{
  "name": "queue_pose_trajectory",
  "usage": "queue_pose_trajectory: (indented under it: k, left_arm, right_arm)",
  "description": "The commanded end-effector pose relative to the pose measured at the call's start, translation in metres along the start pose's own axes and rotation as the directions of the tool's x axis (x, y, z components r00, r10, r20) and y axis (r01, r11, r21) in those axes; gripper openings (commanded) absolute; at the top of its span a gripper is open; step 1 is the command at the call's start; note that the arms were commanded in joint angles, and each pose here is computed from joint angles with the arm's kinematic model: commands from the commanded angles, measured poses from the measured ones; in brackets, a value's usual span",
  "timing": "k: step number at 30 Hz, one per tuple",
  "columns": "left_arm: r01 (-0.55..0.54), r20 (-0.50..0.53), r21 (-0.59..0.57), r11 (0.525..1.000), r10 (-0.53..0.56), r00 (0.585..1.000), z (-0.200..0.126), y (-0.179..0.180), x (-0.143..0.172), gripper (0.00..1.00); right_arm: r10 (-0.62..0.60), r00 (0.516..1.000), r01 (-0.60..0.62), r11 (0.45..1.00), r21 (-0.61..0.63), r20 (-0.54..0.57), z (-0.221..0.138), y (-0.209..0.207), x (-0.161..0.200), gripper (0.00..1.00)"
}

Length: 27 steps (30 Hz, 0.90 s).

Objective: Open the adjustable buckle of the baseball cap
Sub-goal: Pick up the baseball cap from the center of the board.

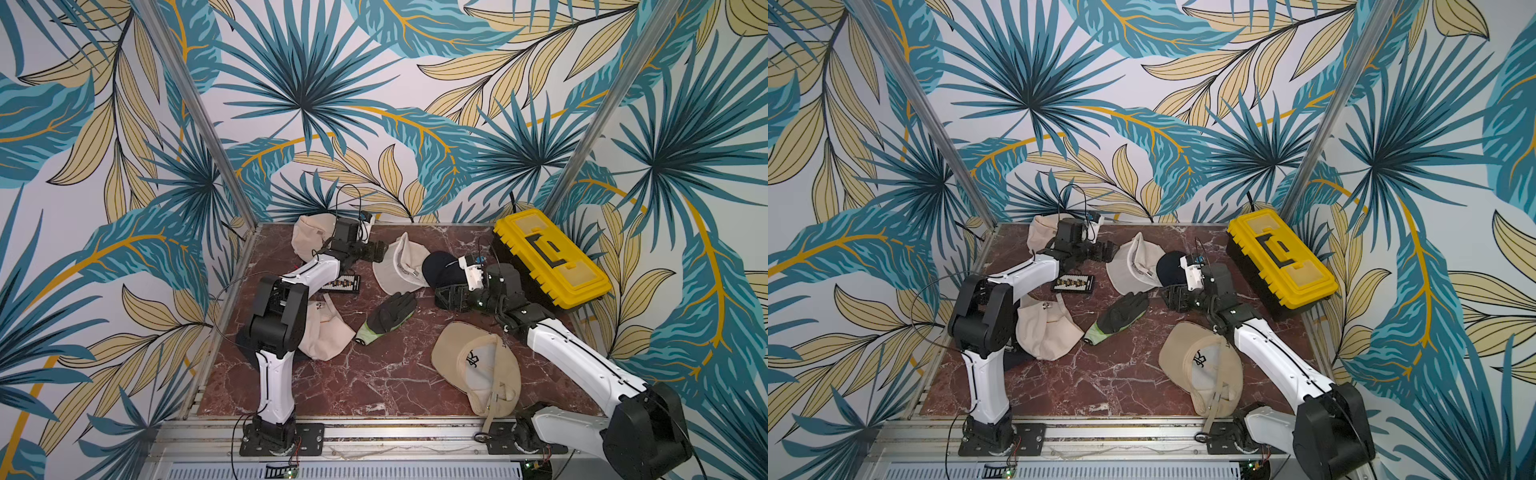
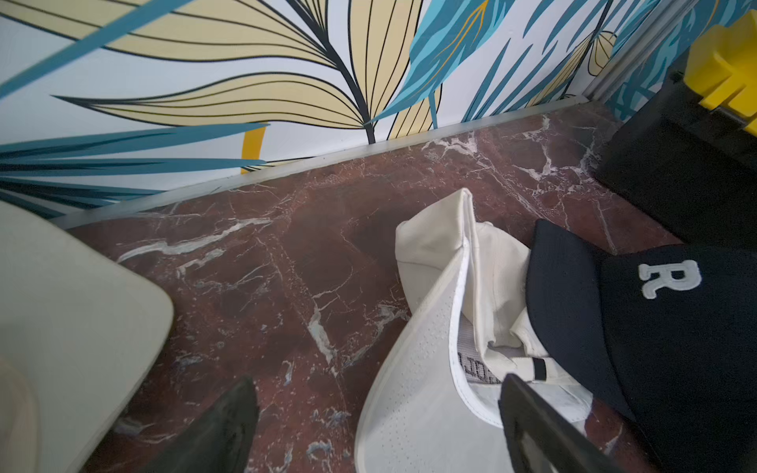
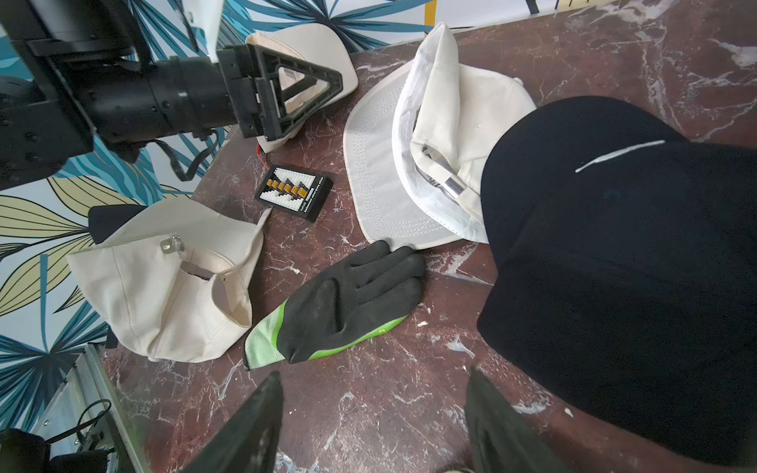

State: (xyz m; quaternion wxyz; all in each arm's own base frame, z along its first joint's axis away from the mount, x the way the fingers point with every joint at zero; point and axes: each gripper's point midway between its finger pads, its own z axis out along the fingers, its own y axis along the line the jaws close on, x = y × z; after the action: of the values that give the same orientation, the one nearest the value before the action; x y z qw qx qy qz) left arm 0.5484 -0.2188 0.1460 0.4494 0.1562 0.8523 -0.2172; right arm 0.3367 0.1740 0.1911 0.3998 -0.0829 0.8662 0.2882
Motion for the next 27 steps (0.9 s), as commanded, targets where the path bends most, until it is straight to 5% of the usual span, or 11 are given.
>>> queue_pose_trajectory:
  k: [1,10,16,21,27]
  left_arm:
    - [0.016,-0.024,0.095,0.995,-0.014,1.000,0.012,-0.005,0.002,0.91]
    - [0.073,-0.079,0.186,0.980,-0.059,0.995,0.027,-0.013,0.023,0.79]
    - [0.114,-0.119,0.267,0.957,-0.085,0.989,0.030,-0.027,0.035,0.62]
    - [0.106,-0.117,0.250,0.963,-0.079,0.990,0.031,-0.025,0.036,0.30]
    - [0.082,-0.083,0.272,0.959,-0.062,0.995,0.020,-0.033,0.019,0.06]
  right_arm:
    - [-0.004,1.000,0.004,1.000,-0.025,0.008,0.003,0.001,0.002,0.70]
    - [0.013,1.000,-0.012,1.000,-0.026,0.010,0.003,-0.001,0.001,0.70]
    - [0.033,0.999,-0.033,0.999,-0.038,0.005,0.007,-0.002,0.001,0.69]
    - [0.037,0.999,-0.036,0.998,-0.054,0.021,0.002,0.002,-0.002,0.68]
    - [0.038,0.999,-0.036,0.998,-0.046,0.035,-0.005,0.000,0.000,0.68]
